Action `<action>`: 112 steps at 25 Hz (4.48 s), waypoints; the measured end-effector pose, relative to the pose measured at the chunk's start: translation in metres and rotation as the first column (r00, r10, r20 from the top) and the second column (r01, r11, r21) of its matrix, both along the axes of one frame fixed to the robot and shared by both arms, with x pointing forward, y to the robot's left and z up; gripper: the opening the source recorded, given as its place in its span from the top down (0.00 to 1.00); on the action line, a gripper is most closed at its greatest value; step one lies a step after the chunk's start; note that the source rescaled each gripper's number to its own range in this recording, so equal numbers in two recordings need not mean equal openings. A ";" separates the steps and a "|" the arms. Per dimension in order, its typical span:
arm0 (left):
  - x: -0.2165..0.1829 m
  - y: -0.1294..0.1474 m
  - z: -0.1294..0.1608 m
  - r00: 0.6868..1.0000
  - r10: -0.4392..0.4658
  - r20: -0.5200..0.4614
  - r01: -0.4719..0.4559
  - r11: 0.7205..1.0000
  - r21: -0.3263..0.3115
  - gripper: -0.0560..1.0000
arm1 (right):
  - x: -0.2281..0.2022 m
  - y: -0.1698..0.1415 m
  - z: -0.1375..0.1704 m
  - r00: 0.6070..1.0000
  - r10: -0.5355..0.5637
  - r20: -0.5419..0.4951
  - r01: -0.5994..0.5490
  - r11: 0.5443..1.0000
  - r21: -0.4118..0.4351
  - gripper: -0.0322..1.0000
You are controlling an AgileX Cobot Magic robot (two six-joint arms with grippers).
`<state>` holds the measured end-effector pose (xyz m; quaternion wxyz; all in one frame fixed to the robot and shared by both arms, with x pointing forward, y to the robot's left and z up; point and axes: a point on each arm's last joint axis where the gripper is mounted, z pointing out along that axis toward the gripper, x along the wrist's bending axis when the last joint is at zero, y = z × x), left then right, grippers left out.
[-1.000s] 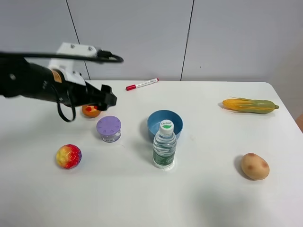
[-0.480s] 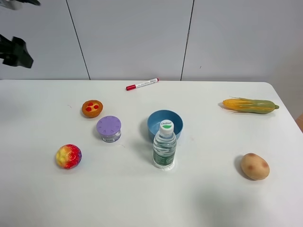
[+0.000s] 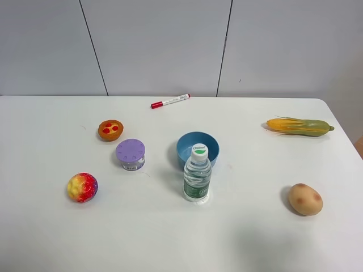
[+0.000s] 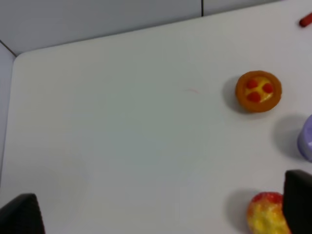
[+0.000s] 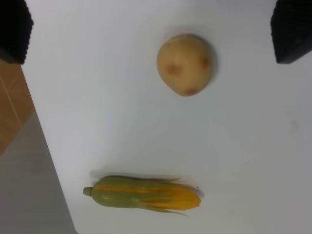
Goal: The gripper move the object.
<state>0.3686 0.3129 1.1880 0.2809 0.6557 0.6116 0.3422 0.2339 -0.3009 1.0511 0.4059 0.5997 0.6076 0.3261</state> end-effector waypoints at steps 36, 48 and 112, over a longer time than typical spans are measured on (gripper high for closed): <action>-0.136 -0.017 -0.132 0.979 0.022 0.202 -0.016 0.999 -0.029 0.00 | 0.000 0.000 0.000 1.000 0.000 0.000 0.000 1.000 0.001 0.00; -0.136 -0.017 -0.132 0.979 0.022 0.202 -0.016 0.999 -0.030 0.00 | 0.000 0.000 0.000 1.000 0.000 0.000 0.000 1.000 0.001 0.00; -0.136 -0.017 -0.132 0.979 0.022 0.202 -0.016 0.999 -0.030 0.00 | 0.000 0.000 0.000 1.000 0.000 0.000 0.000 1.000 0.001 0.00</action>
